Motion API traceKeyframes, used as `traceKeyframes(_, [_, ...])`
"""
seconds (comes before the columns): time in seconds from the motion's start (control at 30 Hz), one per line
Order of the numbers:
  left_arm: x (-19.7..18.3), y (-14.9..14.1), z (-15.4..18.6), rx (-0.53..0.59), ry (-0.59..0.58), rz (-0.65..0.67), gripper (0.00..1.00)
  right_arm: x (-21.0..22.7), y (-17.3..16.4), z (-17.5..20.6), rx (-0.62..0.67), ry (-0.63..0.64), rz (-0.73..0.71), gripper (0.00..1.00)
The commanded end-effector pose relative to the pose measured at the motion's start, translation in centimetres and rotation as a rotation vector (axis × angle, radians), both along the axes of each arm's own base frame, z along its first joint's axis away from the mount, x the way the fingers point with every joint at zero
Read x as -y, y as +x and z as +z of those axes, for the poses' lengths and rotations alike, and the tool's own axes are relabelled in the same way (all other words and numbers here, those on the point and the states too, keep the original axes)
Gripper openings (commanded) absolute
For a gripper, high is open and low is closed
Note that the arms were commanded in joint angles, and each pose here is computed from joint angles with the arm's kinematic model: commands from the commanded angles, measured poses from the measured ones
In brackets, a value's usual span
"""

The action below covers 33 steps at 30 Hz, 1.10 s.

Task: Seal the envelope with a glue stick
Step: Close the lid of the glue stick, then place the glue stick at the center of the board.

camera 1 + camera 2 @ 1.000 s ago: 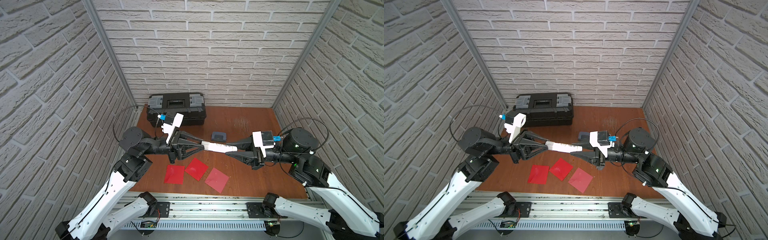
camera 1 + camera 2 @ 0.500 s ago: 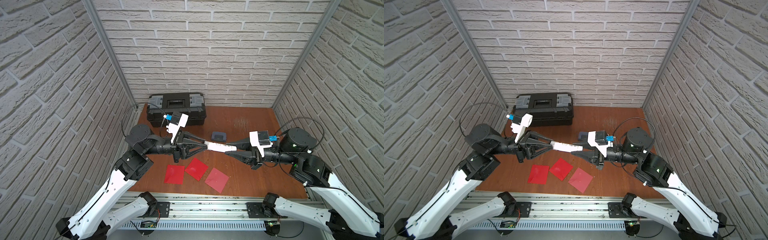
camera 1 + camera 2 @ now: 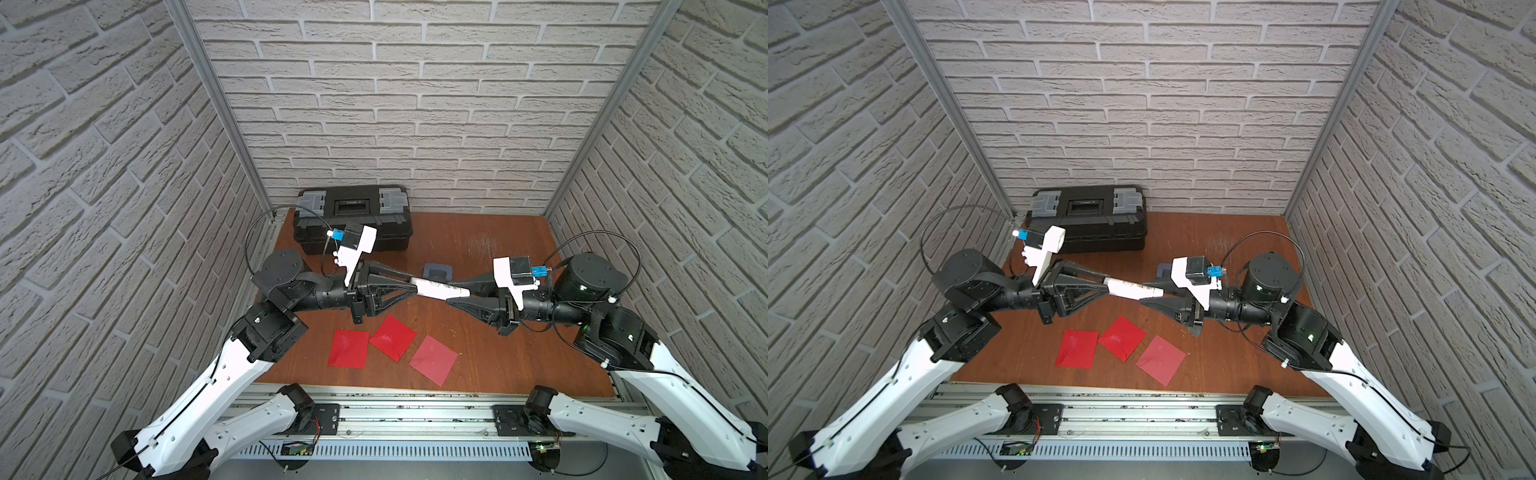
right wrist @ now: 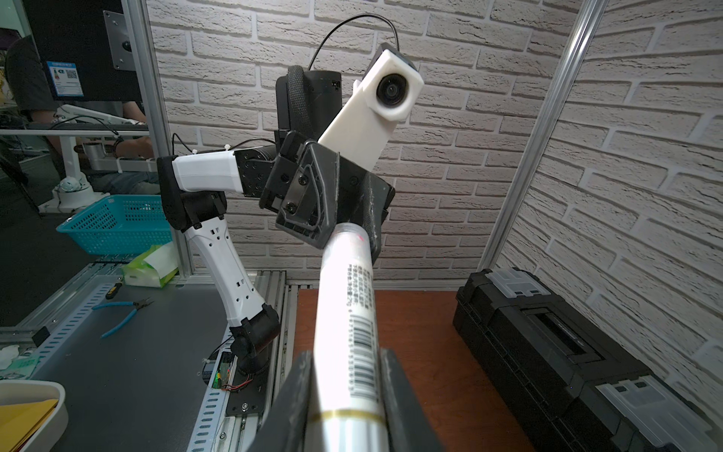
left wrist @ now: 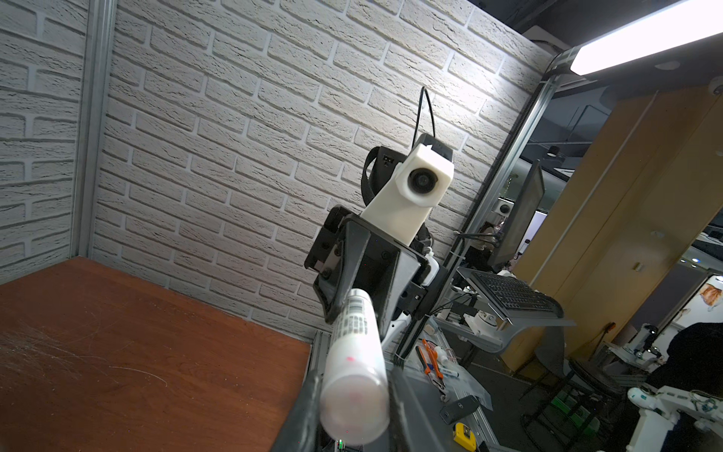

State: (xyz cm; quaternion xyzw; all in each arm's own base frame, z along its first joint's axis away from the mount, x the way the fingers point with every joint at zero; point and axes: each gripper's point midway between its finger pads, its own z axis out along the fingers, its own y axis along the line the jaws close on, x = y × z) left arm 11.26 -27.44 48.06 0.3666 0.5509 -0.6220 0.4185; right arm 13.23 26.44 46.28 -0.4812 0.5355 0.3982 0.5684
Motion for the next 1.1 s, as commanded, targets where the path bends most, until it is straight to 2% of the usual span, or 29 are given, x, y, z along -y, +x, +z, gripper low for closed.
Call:
traceKeyframes(0.0, [2.1, 1.3, -3.6, -0.068, 0.087, -0.005, 0.06, -2.1, -0.6, 0.4, 0.007, 0.024, 0.086, 0.03])
traceKeyframes(0.13, [2.0, 1.4, -3.9, -0.064, 0.097, 0.005, 0.06, -1.9, -0.2, 0.0, 0.002, 0.014, 0.05, 0.03])
traceKeyframes(0.17, [1.7, 1.4, -3.9, -0.057, 0.103, 0.023, 0.09, -1.6, 0.2, -0.3, 0.001, 0.008, 0.018, 0.03])
traceKeyframes(0.43, [-3.7, 4.6, -3.9, 0.018, 0.168, 0.417, 0.51, 2.5, 3.0, -4.7, -0.066, 0.018, -0.285, 0.03])
traceKeyframes(0.5, [-5.3, 5.9, -4.4, 0.01, 0.181, 0.528, 0.6, 3.5, 3.8, -7.3, -0.127, 0.033, -0.361, 0.03])
traceKeyframes(0.7, [-7.5, 8.6, -7.3, -0.062, 0.237, 0.712, 0.65, 6.4, 6.0, -16.7, -0.263, 0.001, -0.583, 0.03])
traceKeyframes(0.8, [-7.3, 9.6, -9.4, -0.111, 0.267, 0.737, 0.66, 8.5, 7.6, -21.3, -0.305, -0.019, -0.743, 0.03])
traceKeyframes(1.07, [-6.3, 12.2, -14.2, -0.23, 0.282, 0.772, 0.66, 10.8, 9.9, -29.6, -0.31, -0.05, -0.947, 0.09])
